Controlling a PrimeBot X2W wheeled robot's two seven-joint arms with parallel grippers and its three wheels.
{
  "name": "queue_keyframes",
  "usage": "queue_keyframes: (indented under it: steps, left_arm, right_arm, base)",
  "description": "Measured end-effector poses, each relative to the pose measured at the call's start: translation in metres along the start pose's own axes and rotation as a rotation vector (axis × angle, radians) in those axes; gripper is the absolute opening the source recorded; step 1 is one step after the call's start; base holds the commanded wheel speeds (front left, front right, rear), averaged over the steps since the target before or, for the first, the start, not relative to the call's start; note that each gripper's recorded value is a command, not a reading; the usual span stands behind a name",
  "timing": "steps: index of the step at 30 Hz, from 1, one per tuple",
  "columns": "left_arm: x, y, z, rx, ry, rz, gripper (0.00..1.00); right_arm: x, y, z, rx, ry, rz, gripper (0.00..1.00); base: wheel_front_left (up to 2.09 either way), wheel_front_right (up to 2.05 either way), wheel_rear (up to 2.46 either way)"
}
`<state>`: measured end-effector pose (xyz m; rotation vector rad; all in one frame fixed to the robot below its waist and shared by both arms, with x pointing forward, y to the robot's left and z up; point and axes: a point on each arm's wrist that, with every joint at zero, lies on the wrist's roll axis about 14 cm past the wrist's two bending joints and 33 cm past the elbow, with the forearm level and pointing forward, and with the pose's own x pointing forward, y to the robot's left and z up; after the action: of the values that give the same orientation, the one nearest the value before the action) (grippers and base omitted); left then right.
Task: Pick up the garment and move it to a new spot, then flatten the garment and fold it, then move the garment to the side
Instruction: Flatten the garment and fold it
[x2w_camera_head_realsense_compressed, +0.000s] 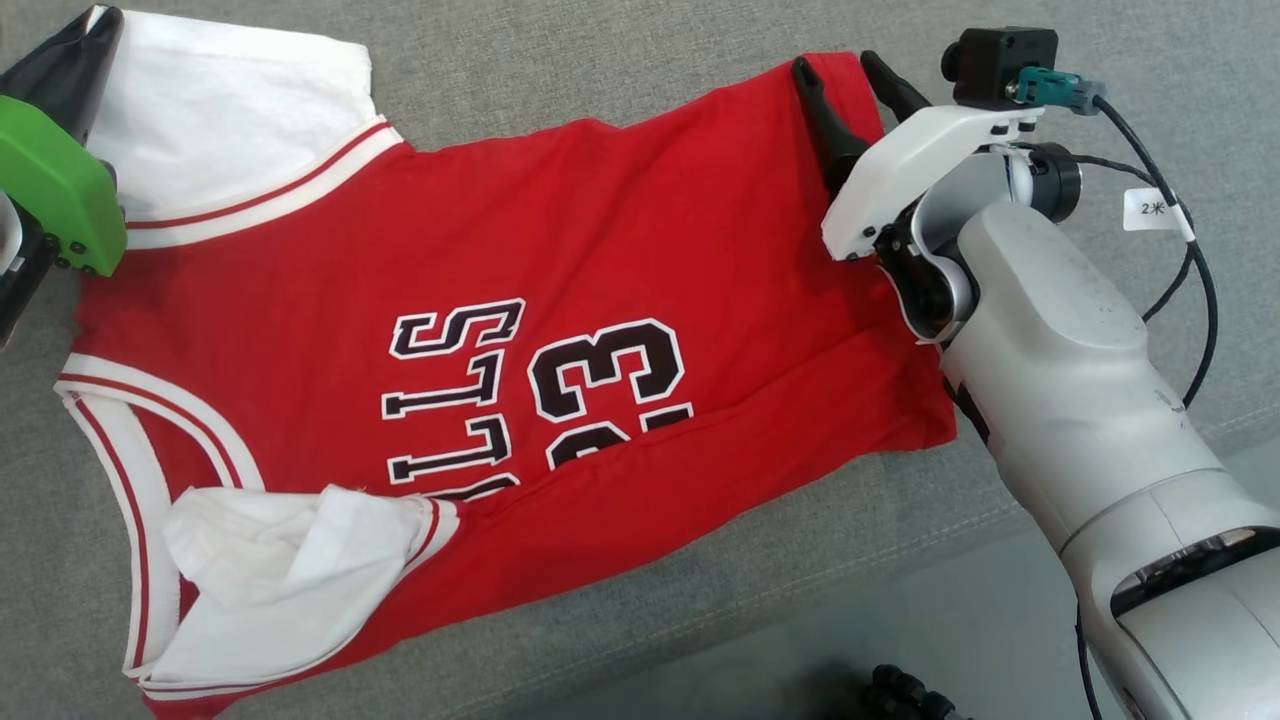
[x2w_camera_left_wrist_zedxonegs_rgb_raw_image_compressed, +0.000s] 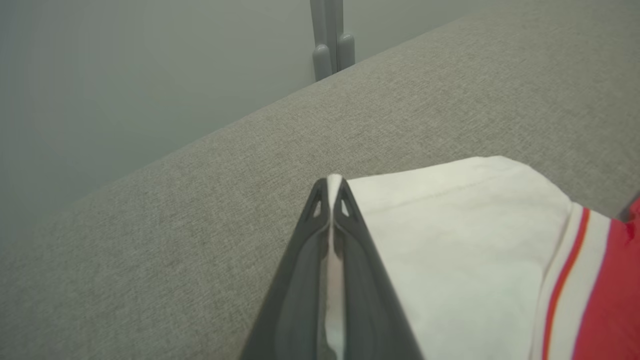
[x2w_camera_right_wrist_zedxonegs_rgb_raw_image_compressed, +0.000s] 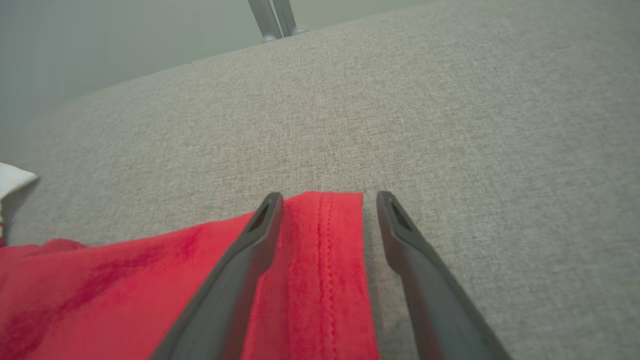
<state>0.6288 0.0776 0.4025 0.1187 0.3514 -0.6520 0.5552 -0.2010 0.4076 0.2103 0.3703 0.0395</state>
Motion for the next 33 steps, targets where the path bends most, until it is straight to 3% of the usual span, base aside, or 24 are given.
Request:
queue_keyframes:
  steps: [1,2,8,21,33]
  left_arm:
    - [0.0,0.0,-0.001,0.002,0.001,0.0,0.0]
    - [0.0,0.0,-0.002,0.002,0.003,-0.002,0.0]
    - [-0.003,0.003,0.0,0.005,-0.01,0.004,0.0]
    - [-0.024,0.006,0.026,0.003,-0.096,0.032,0.0]
    - [-0.076,-0.02,0.051,-0.076,-0.245,0.003,0.0]
  right_arm:
    - [0.002,0.002,0.0,-0.006,-0.002,0.005,0.29]
    - [0.003,0.003,0.002,-0.002,-0.016,0.008,0.0]
    - [0.008,0.005,-0.002,-0.008,-0.005,0.008,0.0]
    - [0.004,0.018,0.029,-0.019,-0.106,0.03,0.0]
    - [-0.036,-0.001,0.029,0.031,-0.176,0.033,0.0]
  base:
    - [0.0,0.0,0.0]
    - [0.0,0.0,0.0]
    - [0.0,0.0,0.0]
    - [0.0,0.0,0.0]
    - [0.0,0.0,0.0]
